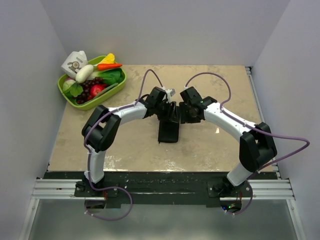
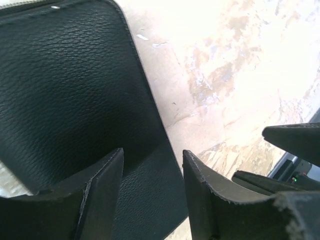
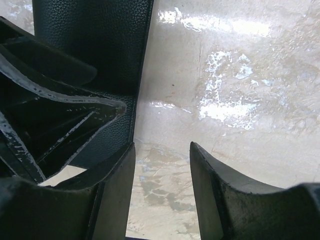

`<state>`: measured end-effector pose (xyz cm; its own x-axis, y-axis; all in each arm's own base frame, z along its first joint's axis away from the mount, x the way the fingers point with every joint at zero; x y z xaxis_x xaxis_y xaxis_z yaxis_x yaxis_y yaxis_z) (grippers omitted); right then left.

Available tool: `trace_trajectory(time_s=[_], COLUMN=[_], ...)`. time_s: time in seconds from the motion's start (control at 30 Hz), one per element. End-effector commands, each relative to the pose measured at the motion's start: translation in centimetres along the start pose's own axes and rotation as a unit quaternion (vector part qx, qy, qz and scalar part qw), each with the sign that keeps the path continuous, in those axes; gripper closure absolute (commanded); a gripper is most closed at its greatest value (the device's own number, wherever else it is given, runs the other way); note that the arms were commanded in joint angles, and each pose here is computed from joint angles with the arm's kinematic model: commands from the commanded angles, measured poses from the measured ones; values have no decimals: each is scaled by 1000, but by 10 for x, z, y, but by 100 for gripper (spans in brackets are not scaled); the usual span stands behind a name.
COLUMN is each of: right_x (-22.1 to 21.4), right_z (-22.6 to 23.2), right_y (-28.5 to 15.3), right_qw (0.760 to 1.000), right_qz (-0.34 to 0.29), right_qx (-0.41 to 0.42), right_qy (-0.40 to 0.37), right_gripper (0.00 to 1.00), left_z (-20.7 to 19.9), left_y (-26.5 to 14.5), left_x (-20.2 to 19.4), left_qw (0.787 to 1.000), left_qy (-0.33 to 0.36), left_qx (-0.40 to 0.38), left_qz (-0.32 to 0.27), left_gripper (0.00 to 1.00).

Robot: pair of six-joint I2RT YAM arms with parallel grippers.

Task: Sort the hair-cutting tools
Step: Close the hairdressing tool bag at the center of the board.

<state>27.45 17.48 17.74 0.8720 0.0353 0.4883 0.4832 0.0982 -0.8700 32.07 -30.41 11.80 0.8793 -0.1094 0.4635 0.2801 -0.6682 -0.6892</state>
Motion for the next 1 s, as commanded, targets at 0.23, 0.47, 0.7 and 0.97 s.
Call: trace_trajectory(time_s=[0.23,0.47,0.7,0.97], right_x=[-1,-10,-24,-39], right_z=[3,16,17,10], right_y=[2,26,41,58], right_qw=[1000,995,993,998], right_qz=[-17,-31,-25,-3], right_qx=[15,87,98,53], right_qy=[20,45,54,44], right_gripper=[48,47,47,48], left_z=[0,3,4,1], left_y=[8,-1,-3,-8], left_x=[-19,-18,-21,-17], left_qw=[999,1000,999,1000], left_qy=[4,10,6,8], left_qx=[-19,19,23,23], left_qz=[28,21,23,16], left_gripper=[44,45,54,53])
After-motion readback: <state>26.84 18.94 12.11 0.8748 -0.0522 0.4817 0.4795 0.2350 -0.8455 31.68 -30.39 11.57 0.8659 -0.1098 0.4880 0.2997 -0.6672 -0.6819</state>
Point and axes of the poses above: each gripper's point midway between its finger pads, its own y axis out along the fingers, its own z axis along the line the jaws close on, x = y × z, the point moved 9 cm from there along -y, back along the fingers
